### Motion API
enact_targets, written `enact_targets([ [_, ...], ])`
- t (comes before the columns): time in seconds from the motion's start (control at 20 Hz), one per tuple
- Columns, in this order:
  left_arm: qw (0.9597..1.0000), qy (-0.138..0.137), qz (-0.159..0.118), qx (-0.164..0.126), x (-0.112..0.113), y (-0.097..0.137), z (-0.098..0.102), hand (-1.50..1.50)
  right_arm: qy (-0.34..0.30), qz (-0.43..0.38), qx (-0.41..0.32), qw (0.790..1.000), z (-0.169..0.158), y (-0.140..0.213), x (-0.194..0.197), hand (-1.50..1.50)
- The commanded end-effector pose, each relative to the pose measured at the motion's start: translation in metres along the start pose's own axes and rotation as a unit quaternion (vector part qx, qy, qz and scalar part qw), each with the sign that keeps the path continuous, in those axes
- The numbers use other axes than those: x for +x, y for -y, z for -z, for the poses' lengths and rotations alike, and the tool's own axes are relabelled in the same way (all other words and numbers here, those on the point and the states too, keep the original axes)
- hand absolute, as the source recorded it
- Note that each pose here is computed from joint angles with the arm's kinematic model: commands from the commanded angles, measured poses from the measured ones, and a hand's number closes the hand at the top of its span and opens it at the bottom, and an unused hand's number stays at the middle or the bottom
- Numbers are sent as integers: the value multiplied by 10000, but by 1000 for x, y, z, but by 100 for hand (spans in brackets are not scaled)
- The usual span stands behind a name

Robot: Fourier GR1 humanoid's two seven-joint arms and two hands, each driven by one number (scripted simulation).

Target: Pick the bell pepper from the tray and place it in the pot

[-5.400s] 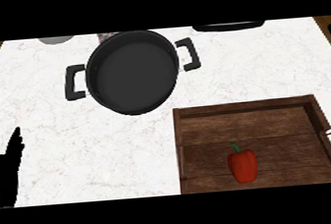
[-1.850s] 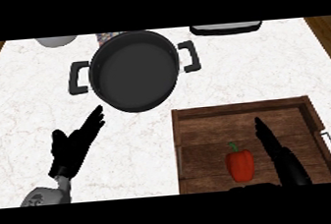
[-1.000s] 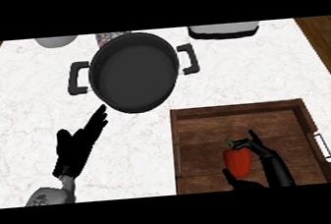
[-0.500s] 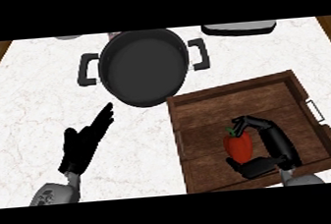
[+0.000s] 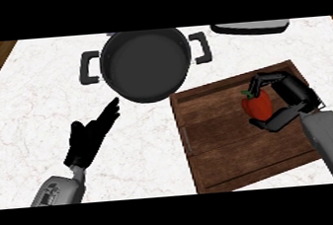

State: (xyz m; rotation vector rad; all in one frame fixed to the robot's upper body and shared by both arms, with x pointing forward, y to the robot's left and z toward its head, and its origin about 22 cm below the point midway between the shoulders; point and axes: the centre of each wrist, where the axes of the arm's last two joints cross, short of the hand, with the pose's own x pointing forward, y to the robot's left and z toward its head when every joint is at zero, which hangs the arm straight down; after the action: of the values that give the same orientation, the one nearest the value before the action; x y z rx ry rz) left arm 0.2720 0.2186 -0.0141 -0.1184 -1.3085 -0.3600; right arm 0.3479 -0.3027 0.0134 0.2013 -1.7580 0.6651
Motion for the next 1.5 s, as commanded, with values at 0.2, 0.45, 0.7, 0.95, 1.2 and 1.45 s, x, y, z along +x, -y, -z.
enact_targets([
  [0.2, 10000, -52, 40, 59, -5, -12, -5, 0, 714, -887, 81, 9935, 49, 57, 26, 150],
  [0.45, 9997, -60, 22, 229, 12, -22, 2, 0, 945, -1475, 299, 9841, 97, 39, 41, 150],
  [0.7, 9996, -122, -120, 241, -9, -17, -8, 0, 911, -1802, 295, 9790, 139, 36, 75, 150],
  [0.95, 9993, -210, -105, 288, -12, -16, -5, 0, 868, -2132, 495, 9719, 185, -2, 113, 150],
  [1.2, 9994, -165, -88, 306, -5, -5, -6, 0, 715, -2668, 778, 9579, 224, -28, 161, 150],
  [1.45, 9996, -220, -7, 189, -16, -3, -5, 0, 554, -3135, 1129, 9412, 242, -85, 159, 150],
])
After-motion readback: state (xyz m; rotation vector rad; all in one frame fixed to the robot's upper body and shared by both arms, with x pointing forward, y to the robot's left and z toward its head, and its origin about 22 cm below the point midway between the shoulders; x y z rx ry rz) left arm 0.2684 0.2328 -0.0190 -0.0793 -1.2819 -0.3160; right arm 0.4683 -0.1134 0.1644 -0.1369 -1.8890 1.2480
